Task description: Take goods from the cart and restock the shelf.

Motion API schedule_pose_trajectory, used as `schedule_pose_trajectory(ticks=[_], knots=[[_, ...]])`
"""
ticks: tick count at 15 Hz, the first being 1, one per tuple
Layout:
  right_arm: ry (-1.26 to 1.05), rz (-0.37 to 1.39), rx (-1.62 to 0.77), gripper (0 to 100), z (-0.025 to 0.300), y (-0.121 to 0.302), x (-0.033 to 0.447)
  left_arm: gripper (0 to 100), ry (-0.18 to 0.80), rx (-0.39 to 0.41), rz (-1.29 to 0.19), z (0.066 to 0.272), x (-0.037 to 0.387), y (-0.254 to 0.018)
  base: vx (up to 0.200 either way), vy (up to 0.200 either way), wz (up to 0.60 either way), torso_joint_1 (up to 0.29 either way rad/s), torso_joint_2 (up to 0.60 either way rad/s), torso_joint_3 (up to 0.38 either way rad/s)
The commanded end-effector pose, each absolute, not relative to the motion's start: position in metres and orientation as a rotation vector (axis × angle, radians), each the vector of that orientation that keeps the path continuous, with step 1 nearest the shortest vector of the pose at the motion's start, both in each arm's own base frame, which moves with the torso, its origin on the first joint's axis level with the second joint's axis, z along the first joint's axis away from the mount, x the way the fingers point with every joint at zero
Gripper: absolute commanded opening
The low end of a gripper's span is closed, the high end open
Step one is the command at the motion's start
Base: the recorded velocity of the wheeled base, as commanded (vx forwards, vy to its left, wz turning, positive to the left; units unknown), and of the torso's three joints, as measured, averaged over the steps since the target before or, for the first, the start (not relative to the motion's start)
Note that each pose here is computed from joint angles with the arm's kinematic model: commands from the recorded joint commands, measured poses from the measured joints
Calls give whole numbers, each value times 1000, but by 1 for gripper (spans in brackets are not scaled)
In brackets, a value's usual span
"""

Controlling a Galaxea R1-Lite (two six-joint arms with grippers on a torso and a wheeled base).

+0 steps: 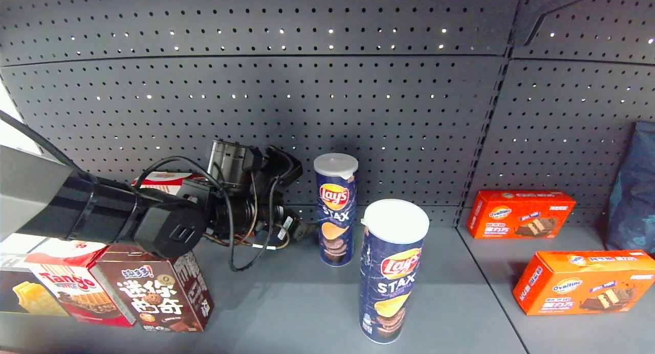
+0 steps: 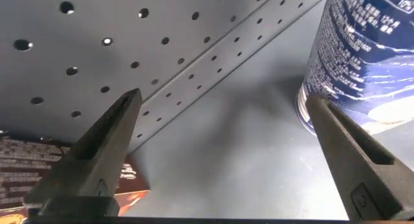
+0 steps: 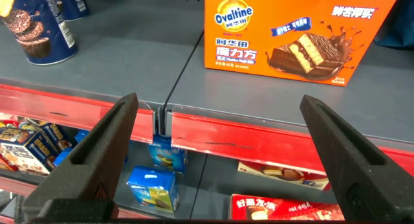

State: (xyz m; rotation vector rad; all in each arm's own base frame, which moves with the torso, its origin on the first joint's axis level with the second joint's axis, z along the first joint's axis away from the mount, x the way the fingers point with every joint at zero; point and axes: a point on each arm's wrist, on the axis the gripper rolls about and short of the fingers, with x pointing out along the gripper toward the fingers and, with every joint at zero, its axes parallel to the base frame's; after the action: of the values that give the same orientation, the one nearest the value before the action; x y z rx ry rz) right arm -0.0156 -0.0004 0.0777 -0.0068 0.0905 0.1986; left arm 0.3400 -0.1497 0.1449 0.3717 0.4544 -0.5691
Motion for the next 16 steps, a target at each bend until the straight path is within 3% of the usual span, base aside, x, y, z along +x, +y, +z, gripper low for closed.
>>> schedule_pose_trajectory(ticks=[1, 16], knots=[[92, 199, -7, 100, 78, 0, -16, 100, 459, 374, -578, 143, 340, -153, 0, 0, 0, 0, 0, 0], [92, 199, -7, 100, 78, 0, -16, 100, 459, 386, -623, 136, 339, -179, 0, 0, 0, 0, 0, 0]])
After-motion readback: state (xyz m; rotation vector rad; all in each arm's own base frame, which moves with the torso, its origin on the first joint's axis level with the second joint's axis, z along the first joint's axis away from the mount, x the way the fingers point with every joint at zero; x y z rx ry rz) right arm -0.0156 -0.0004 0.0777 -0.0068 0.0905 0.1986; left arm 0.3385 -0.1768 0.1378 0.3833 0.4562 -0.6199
